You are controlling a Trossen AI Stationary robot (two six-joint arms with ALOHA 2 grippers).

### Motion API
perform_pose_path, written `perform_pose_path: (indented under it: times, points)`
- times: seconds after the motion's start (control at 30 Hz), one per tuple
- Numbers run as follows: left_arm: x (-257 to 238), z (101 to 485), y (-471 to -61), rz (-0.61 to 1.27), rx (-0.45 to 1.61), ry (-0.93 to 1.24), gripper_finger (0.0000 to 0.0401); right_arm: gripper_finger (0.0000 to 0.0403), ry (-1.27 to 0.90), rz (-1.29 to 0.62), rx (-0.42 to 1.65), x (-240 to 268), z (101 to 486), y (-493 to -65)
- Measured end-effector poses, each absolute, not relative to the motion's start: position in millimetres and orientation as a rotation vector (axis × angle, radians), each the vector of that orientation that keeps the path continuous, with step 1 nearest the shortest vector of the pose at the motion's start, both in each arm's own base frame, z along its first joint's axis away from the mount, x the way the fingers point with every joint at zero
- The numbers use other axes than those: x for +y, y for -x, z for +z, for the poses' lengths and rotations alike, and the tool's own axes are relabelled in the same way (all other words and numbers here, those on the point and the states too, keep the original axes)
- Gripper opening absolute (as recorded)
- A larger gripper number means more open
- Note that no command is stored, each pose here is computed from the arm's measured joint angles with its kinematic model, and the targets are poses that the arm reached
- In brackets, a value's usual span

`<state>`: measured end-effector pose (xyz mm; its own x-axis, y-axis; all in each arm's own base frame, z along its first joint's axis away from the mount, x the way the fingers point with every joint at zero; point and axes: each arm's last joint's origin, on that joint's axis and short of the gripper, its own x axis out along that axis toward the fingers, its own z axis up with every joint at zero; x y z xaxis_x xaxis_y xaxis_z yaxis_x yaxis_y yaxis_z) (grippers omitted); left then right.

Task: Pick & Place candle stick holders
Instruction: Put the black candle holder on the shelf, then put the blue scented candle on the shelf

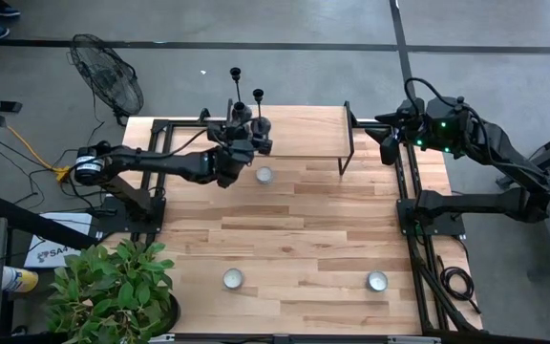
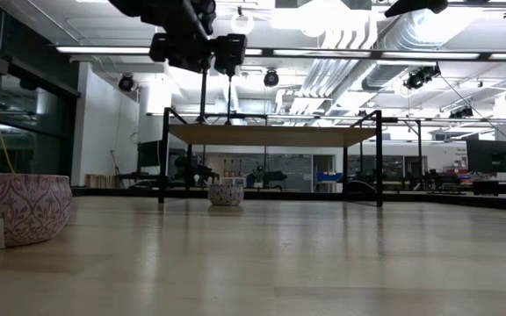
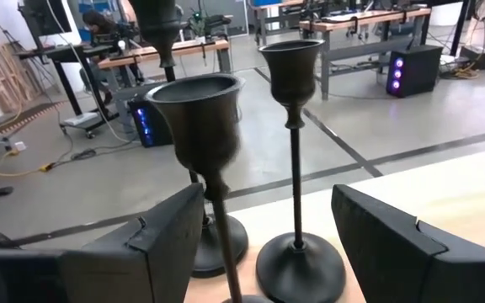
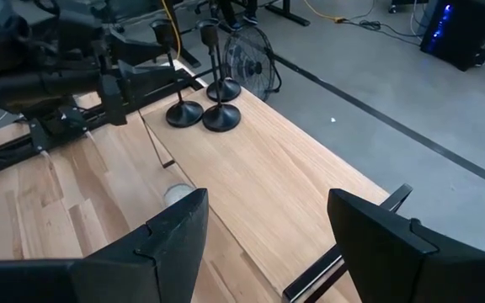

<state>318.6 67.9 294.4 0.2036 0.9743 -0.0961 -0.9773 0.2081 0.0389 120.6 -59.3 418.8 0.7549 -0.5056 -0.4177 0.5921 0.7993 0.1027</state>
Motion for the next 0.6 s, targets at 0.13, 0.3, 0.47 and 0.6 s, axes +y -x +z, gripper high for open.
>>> perform_pose_path:
  times: [0.13, 0.3, 0.47, 0.6]
  points:
    - [58.4, 294.6, -319.5, 1.369, 0.101, 0.023, 0.0258, 0.0240, -0.237, -0.605, 0.396, -59.1, 417.8, -120.2]
    - [45.4, 294.6, -321.3, 1.339, 0.099, 0.019, 0.0257, 0.0240, -0.239, -0.606, 0.411, -58.8, 416.5, -119.6]
    - [26.2, 294.8, -323.0, 1.297, 0.096, 0.012, 0.0257, 0.0240, -0.235, -0.605, 0.424, -58.6, 415.6, -119.2]
    - [7.3, 295.2, -323.2, 1.266, 0.106, -0.019, 0.0257, 0.0240, -0.234, -0.603, 0.427, -58.6, 415.4, -119.1]
